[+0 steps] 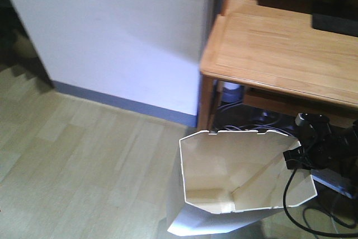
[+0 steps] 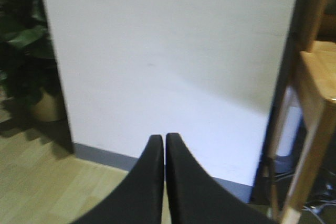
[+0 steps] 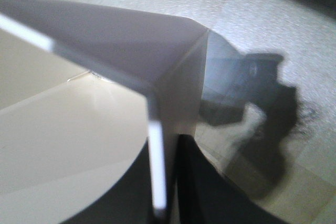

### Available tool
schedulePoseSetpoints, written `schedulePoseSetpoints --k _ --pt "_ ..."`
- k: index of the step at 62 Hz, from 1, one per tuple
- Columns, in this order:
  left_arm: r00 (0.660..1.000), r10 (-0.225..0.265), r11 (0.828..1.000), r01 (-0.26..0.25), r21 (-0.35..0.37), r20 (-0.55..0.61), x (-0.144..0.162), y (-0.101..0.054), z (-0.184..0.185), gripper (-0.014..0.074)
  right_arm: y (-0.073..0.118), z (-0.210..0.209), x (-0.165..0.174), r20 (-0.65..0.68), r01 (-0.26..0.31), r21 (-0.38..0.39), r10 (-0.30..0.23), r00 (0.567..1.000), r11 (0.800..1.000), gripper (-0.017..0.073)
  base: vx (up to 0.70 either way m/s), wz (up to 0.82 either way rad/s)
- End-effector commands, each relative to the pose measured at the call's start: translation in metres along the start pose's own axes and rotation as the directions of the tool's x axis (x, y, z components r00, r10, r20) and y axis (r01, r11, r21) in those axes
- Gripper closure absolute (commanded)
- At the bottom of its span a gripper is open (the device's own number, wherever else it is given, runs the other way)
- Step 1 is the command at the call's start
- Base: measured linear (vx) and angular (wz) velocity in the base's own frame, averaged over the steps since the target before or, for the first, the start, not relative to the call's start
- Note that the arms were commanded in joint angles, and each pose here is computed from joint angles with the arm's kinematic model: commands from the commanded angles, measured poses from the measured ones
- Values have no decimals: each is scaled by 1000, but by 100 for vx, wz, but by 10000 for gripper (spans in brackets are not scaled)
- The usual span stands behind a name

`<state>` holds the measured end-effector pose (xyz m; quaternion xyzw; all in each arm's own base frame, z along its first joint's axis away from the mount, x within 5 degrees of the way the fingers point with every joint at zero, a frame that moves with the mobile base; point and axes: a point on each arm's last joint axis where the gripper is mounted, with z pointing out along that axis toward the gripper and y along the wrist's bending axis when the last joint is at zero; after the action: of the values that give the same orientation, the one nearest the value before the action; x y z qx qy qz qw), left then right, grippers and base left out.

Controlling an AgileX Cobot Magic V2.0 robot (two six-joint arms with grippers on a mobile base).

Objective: Move trash bin to bedside with robot
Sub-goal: 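Hold the bin in the right gripper while driving away from the desk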

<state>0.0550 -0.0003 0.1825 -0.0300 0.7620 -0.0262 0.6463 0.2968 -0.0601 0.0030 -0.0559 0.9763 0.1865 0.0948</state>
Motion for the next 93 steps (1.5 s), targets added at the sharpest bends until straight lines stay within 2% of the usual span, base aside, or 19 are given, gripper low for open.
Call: schedulePoseSetpoints --k 1,47,93 --pt "999 -12 1000 12 6 50 3 0 2 599 21 -22 -15 68 -15 -166 26 997 986 565 -11 59" --pt "999 -12 1000 12 6 50 3 0 2 599 21 -22 -15 68 -15 -166 26 997 986 565 -4 54" --pt "999 -12 1000 12 6 50 3 0 2 599 21 -22 -15 67 -14 -165 25 997 986 565 12 71"
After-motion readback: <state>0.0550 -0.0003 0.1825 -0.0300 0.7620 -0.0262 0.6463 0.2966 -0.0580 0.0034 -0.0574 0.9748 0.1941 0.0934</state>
